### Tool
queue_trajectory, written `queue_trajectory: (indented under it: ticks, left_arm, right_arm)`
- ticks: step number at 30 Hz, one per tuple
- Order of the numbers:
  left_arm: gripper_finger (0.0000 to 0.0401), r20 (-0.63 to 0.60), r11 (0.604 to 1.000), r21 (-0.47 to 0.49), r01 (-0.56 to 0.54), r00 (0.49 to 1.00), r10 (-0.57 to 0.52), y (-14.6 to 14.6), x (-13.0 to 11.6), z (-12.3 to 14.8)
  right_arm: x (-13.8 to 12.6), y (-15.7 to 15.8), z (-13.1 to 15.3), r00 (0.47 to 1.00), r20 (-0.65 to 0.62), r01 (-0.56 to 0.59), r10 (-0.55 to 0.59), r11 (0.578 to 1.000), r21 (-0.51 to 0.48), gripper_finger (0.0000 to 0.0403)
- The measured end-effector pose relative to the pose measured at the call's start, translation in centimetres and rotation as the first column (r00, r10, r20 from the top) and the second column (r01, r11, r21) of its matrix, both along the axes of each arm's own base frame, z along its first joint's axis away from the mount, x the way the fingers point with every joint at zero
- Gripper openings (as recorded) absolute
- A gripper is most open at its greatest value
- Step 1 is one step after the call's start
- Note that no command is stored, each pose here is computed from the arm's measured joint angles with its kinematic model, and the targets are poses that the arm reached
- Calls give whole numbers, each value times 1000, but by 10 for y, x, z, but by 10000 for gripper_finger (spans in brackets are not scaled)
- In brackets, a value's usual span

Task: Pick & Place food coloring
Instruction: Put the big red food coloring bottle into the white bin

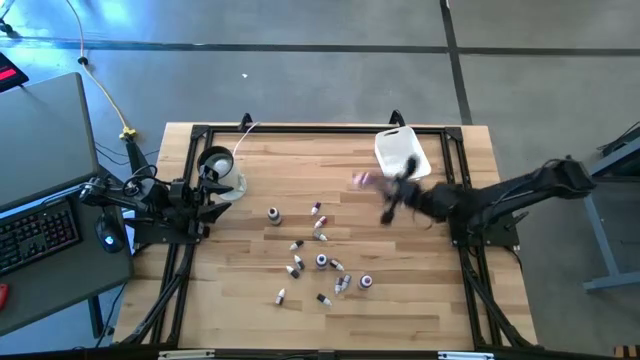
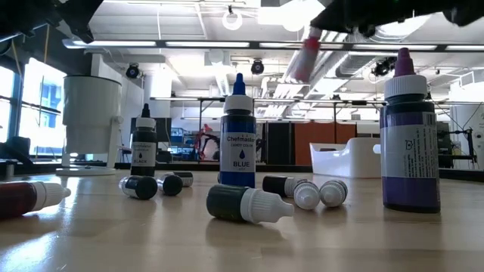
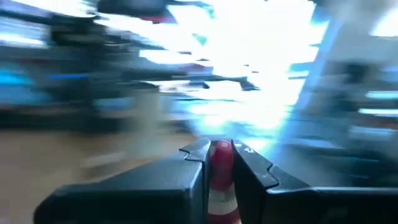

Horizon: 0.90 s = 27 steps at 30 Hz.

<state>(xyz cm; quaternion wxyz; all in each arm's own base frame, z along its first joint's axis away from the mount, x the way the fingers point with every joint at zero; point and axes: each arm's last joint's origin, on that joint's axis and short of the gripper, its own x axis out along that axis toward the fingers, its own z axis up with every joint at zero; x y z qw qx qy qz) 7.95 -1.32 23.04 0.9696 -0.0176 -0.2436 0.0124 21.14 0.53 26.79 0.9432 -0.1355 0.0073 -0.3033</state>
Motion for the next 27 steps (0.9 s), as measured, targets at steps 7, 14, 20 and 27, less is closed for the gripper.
queue_trajectory:
  ticks: [7,14,20,27]
  left_arm:
    - [186,0,1000,5,-2,1000,2,0,0,0]
    - [186,-2,1000,8,-4,1000,4,0,0,0]
    - [186,-5,1000,10,-4,1000,4,0,0,0]
    - [186,-13,1000,9,-2,1000,2,0,1,-1]
  right_arm:
    - [-23,-53,15,902,-19,430,-431,902,-22,38]
    - [-27,-112,-25,870,-152,492,-469,845,211,38]
    - [-33,-148,-63,841,-197,541,-505,762,357,38]
    - [-37,-168,-98,783,-277,622,-557,682,384,43]
